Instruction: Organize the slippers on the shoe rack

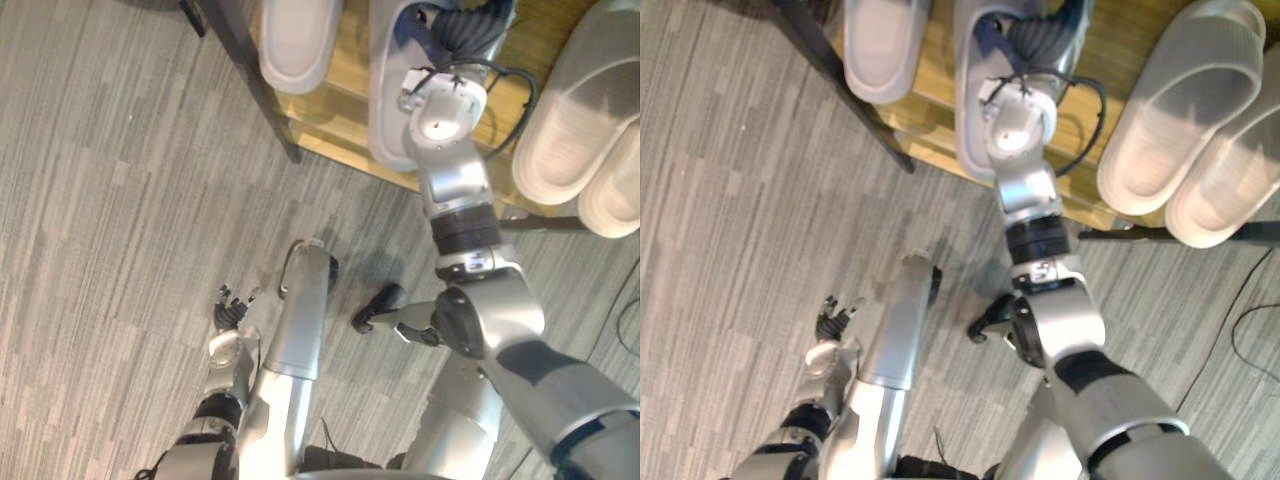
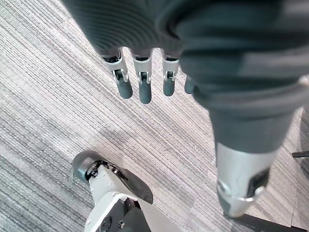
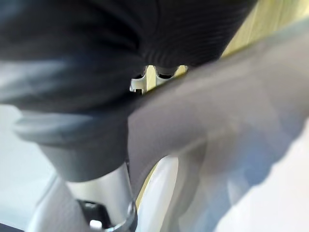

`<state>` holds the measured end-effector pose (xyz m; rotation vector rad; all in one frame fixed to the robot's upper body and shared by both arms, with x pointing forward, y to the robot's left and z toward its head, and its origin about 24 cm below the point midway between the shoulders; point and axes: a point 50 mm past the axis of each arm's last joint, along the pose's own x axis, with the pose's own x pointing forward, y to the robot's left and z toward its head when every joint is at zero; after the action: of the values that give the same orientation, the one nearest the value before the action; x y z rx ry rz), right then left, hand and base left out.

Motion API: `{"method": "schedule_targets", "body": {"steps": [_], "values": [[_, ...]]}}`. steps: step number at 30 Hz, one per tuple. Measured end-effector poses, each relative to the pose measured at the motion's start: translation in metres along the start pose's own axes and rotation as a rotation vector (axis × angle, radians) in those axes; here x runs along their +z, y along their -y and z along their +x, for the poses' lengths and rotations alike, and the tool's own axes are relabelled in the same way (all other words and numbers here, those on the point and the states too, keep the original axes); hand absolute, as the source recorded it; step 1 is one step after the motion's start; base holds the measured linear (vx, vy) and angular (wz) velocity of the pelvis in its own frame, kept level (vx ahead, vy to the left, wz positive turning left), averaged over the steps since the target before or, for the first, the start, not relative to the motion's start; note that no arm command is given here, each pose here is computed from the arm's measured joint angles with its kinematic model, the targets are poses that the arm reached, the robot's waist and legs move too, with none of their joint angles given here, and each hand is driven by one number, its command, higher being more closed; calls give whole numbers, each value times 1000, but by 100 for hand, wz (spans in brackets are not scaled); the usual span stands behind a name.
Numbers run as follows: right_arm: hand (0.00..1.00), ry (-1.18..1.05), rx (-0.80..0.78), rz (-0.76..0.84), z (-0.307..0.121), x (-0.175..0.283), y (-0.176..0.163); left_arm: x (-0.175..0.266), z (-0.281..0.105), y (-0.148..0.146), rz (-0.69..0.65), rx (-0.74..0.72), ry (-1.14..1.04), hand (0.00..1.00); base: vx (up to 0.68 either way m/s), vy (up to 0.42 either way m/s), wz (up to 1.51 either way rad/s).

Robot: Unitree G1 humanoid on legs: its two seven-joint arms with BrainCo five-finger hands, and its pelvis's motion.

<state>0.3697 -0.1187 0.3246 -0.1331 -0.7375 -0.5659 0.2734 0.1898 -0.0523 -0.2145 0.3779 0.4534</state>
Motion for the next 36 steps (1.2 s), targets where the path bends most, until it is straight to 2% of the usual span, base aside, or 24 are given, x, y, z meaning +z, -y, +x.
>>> {"method": "schedule_targets", "body": {"steps": [14,20,26,31,36], "values": [[0,34,-9,-32,-26,-12,16,0,1,-9,2,17,-7,0,-2,1,-4],[0,-1,6,7,-46,-20,16,-3,1,-14,-2,31,-17,0,0,0,0],[0,-65,87,162,-79,-26,5,-6,0,-21,-20,45,-34,0,0,0,0],[0,-202,134,254,-104,-46,3,-6,1,-22,-26,53,-36,0,-3,4,-1],[0,-272,196,380,-113,-54,-3,-6,1,-23,-26,56,-38,0,-18,14,-8]]}}
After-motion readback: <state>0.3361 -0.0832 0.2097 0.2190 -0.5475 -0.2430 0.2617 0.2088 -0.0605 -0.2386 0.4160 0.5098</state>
